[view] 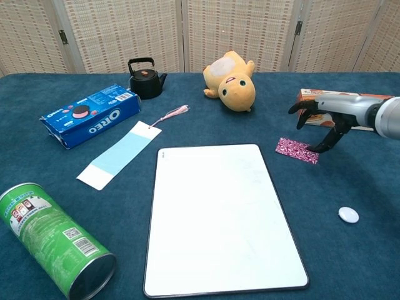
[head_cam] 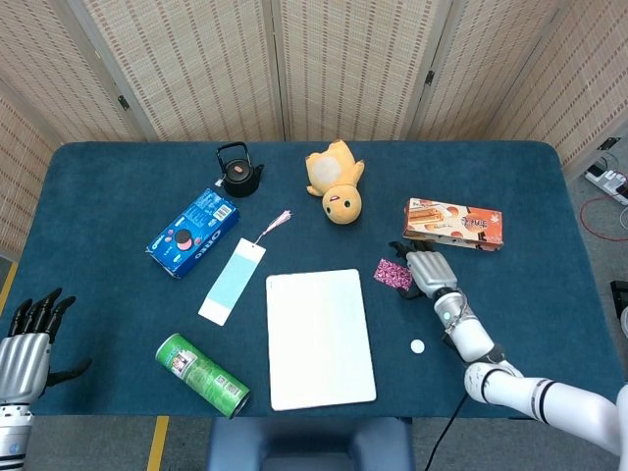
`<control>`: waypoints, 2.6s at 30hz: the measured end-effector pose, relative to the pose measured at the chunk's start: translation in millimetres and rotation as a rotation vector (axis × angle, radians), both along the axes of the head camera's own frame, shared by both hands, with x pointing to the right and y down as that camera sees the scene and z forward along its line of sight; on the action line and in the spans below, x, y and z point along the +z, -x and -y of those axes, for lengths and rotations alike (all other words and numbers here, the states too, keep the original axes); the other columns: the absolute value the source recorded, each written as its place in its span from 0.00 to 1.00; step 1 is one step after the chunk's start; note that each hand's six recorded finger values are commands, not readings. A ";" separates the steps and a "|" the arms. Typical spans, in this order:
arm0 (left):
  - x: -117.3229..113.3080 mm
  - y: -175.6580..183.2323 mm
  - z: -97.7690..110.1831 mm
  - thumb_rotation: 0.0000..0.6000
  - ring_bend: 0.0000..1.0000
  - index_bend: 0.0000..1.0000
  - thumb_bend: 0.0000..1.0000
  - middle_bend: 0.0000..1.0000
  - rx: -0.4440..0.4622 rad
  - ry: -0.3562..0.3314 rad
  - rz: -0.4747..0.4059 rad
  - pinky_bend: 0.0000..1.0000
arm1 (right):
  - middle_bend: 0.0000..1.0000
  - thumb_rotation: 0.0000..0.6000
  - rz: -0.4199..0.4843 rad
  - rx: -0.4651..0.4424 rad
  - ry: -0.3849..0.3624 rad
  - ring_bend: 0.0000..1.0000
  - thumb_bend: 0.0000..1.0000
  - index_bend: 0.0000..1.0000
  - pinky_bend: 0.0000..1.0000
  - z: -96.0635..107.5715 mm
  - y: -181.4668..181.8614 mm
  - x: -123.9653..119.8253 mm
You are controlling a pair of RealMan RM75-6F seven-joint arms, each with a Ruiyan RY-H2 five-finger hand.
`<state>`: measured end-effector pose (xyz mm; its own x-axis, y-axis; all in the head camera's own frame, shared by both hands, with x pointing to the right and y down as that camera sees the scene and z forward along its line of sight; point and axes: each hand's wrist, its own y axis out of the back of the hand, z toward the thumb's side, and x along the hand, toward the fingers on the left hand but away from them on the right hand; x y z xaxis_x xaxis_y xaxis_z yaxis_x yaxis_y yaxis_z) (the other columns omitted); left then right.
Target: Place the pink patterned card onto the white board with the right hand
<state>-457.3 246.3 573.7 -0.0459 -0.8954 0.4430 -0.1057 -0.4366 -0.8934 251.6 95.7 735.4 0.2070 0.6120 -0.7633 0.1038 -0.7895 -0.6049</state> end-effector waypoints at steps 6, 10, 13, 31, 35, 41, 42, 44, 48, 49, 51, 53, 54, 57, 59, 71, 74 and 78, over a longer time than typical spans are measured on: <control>0.7 2.4 -0.3 1.00 0.13 0.16 0.15 0.07 -0.007 0.002 0.004 0.00 | 0.25 1.00 -0.013 -0.007 0.020 0.05 0.35 0.09 0.00 0.1 6.4 10.9; 1.7 3.8 -1.0 1.00 0.13 0.16 0.15 0.07 -0.009 0.006 0.007 0.00 | 0.25 1.00 -0.022 -0.013 0.025 0.05 0.35 0.09 0.00 1.0 8.4 16.0; 2.0 4.0 -0.8 1.00 0.13 0.16 0.15 0.07 -0.009 0.006 0.007 0.00 | 0.25 1.00 -0.026 -0.018 0.030 0.05 0.35 0.09 0.00 0.9 10.3 19.2; 3.7 6.2 -1.5 1.00 0.13 0.16 0.15 0.07 -0.015 0.009 0.009 0.00 | 0.25 1.00 0.000 -0.094 0.045 0.06 0.35 0.09 0.00 -16.3 29.1 18.2; 3.7 6.4 -2.0 1.00 0.13 0.16 0.15 0.07 -0.017 0.009 0.007 0.00 | 0.26 1.00 0.015 -0.121 0.040 0.06 0.35 0.09 0.00 -23.4 32.0 11.1; 4.1 4.8 -1.8 1.00 0.13 0.16 0.15 0.07 -0.011 0.011 0.006 0.00 | 0.19 1.00 -0.005 -0.133 -0.020 0.05 0.35 0.13 0.00 -19.7 23.6 -0.4; 4.0 4.3 -1.6 1.00 0.13 0.16 0.15 0.07 -0.010 0.010 0.005 0.00 | 0.16 1.00 -0.016 -0.137 -0.035 0.04 0.35 0.15 0.00 -18.3 21.8 -1.6; 4.1 3.2 -1.2 1.00 0.13 0.16 0.15 0.07 -0.007 0.010 0.002 0.00 | 0.11 1.00 -0.047 -0.152 -0.068 0.02 0.35 0.17 0.00 -15.8 17.7 -3.9; 4.4 1.5 -0.5 1.00 0.13 0.16 0.15 0.07 -0.002 0.010 -0.002 0.00 | 0.09 1.00 -0.109 -0.176 -0.108 0.00 0.35 0.20 0.00 -15.1 11.8 -4.9; 4.4 1.2 -0.4 1.00 0.13 0.16 0.15 0.07 -0.001 0.010 -0.002 0.00 | 0.09 1.00 -0.119 -0.176 -0.110 0.00 0.35 0.20 0.00 -15.6 10.6 -4.4; 4.4 1.1 -0.4 1.00 0.13 0.16 0.15 0.07 0.000 0.010 -0.003 0.00 | 0.09 1.00 -0.137 -0.174 -0.106 0.00 0.35 0.20 0.00 -17.1 8.8 -2.0; 4.2 1.6 -0.7 1.00 0.13 0.16 0.15 0.07 -0.001 0.010 -0.003 0.00 | 0.09 1.00 -0.151 -0.177 -0.102 0.00 0.35 0.20 0.00 -18.3 8.1 0.8; 4.2 2.0 -0.8 1.00 0.13 0.16 0.15 0.07 -0.003 0.010 -0.003 0.00 | 0.09 1.00 -0.157 -0.182 -0.102 0.00 0.35 0.20 0.00 -18.6 8.2 1.7; 4.3 2.8 -1.4 1.00 0.13 0.16 0.15 0.07 -0.005 0.013 -0.003 0.00 | 0.10 1.00 -0.174 -0.200 -0.104 0.00 0.35 0.20 0.00 -20.7 9.6 5.1; 4.7 2.8 -1.6 1.00 0.13 0.16 0.15 0.07 -0.004 0.015 -0.003 0.00 | 0.10 1.00 -0.187 -0.213 -0.109 0.00 0.35 0.20 0.00 -21.8 10.6 7.1; 5.8 4.7 -2.5 1.00 0.13 0.17 0.15 0.07 -0.008 0.020 -0.001 0.00 | 0.12 1.00 -0.208 -0.236 -0.108 0.00 0.35 0.21 0.00 -28.1 18.7 17.0; 6.2 5.1 -3.0 1.00 0.13 0.17 0.15 0.07 -0.009 0.021 -0.001 0.00 | 0.12 1.00 -0.209 -0.236 -0.104 0.01 0.35 0.23 0.00 -28.7 19.8 18.8; 6.2 6.5 -3.5 1.00 0.13 0.17 0.15 0.07 -0.013 0.021 0.000 0.00 | 0.13 1.00 -0.217 -0.244 -0.103 0.01 0.35 0.25 0.00 -29.3 21.1 20.3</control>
<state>-463.8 249.8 579.9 -0.0577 -0.8854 0.4612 -0.1113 -0.4534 -0.8843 230.5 125.0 755.7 0.1964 0.6404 -0.7425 -0.2203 -0.7090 -0.6699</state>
